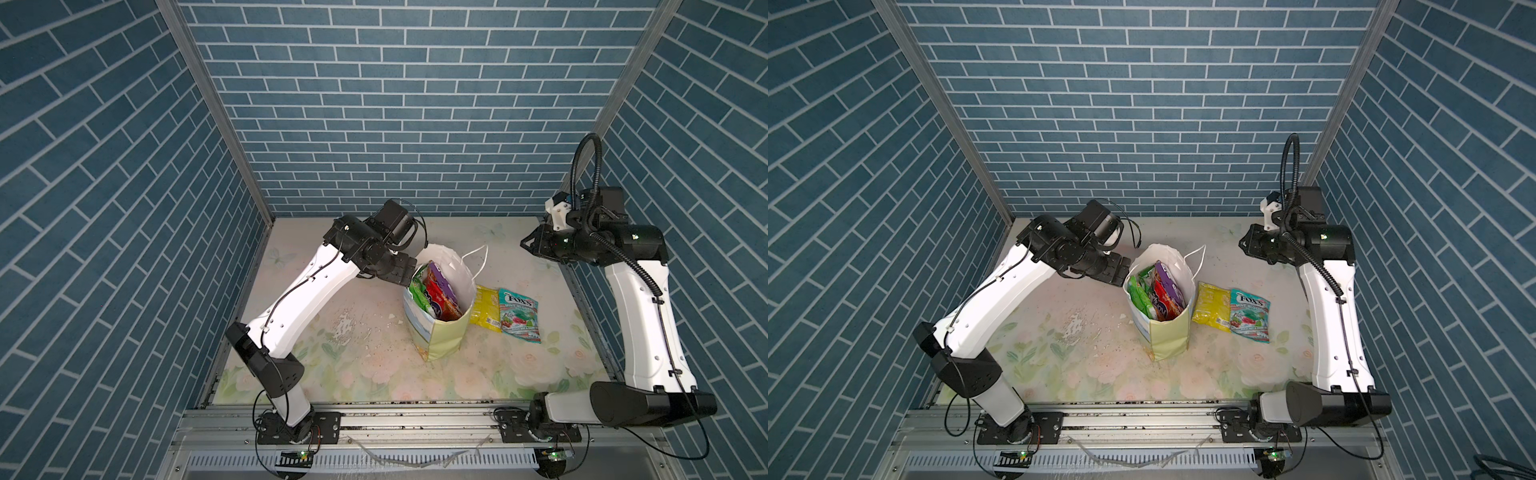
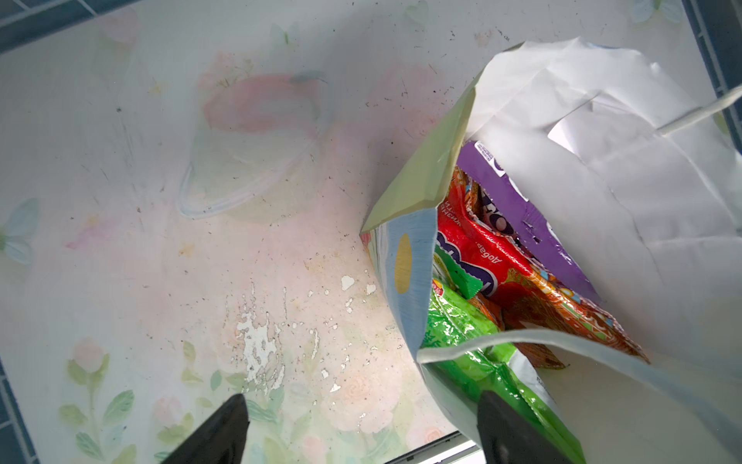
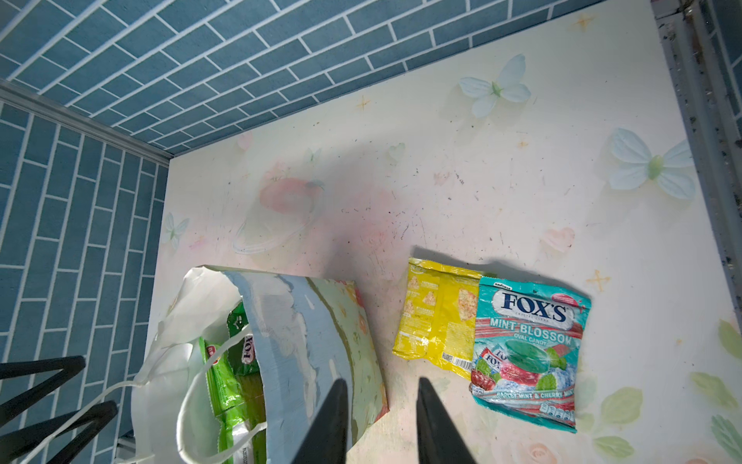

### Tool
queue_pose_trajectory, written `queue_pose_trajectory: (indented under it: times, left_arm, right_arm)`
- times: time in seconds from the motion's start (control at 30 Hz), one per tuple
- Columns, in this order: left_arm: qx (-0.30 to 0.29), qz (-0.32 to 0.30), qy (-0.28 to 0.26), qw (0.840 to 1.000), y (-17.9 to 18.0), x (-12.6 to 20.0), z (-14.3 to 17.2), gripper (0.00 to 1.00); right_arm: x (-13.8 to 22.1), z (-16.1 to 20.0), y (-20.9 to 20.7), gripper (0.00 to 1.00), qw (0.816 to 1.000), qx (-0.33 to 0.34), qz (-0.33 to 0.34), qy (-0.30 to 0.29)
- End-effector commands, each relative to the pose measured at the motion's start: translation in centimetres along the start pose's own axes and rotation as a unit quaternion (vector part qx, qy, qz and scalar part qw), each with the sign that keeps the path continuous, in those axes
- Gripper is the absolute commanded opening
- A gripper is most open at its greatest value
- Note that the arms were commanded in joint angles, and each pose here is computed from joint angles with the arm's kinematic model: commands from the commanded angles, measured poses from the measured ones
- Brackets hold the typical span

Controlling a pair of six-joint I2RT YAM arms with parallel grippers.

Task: Take the snacks out of the paper bag
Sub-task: Rotate the paper bag at the center of the table.

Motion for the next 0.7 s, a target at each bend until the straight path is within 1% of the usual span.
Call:
queue_pose_trajectory:
  times: [0.0, 0.1, 0.17, 0.23, 0.3, 0.37, 0.43, 0.5, 0.6, 0.67]
  left_arm:
    - [0.042, 0.02, -0.027, 0.999, 0.3, 1.1, 0.1, 0.9]
    - [0.057, 0.01, -0.028, 0.998, 1.5, 1.3, 0.9, 0.88]
    - [0.073, -0.007, -0.023, 0.997, 2.9, 1.8, 1.9, 0.88]
    - [0.087, -0.016, -0.027, 0.996, 4.2, 2.7, 2.8, 0.88]
    - [0.095, -0.011, -0.042, 0.995, 4.7, 3.8, 3.5, 0.88]
    - [0.093, 0.021, -0.053, 0.994, 4.1, 4.5, 3.8, 0.88]
    - [0.09, 0.069, -0.057, 0.992, 2.9, 4.7, 4.0, 0.89]
    - [0.082, 0.099, -0.06, 0.99, 1.6, 4.7, 4.4, 0.91]
    - [0.064, 0.121, -0.065, 0.988, -0.3, 5.0, 4.9, 0.92]
    - [0.062, 0.131, -0.07, 0.987, -1.0, 5.3, 4.9, 0.92]
  right_arm:
    - [0.4, 1.1, 0.4, 0.3, 1.0, 0.016, -0.015, 0.015]
    - [0.4, 1.2, 0.4, 0.3, 1.0, 0.018, -0.014, 0.018]
    - [0.6, 1.1, 0.3, 0.3, 1.0, 0.021, -0.008, 0.02]
    - [0.8, 1.0, 0.2, 0.3, 1.0, 0.026, 0.002, 0.018]
    - [0.9, 0.9, 0.0, 0.3, 0.999, 0.029, 0.015, 0.019]
    - [0.8, 0.9, -0.1, 0.3, 0.999, 0.029, 0.02, 0.025]
    - [0.9, 0.8, 0.0, 0.3, 0.999, 0.029, 0.019, 0.028]
    - [1.0, 0.8, 0.0, 0.3, 0.999, 0.029, 0.02, 0.025]
    - [1.0, 0.8, -0.2, 0.3, 0.999, 0.026, 0.026, 0.027]
    - [0.8, 0.9, -0.2, 0.3, 0.999, 0.024, 0.024, 0.03]
Point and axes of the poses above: each gripper's point midway between its finger pads, its own x axis back along the fingers, its own y axis along the line the jaws close on, z = x × y, the point moved 5 cm from there along x, back along the fingers, and after that the axes turned 8 degrees about -x, right-handed, at the moved point
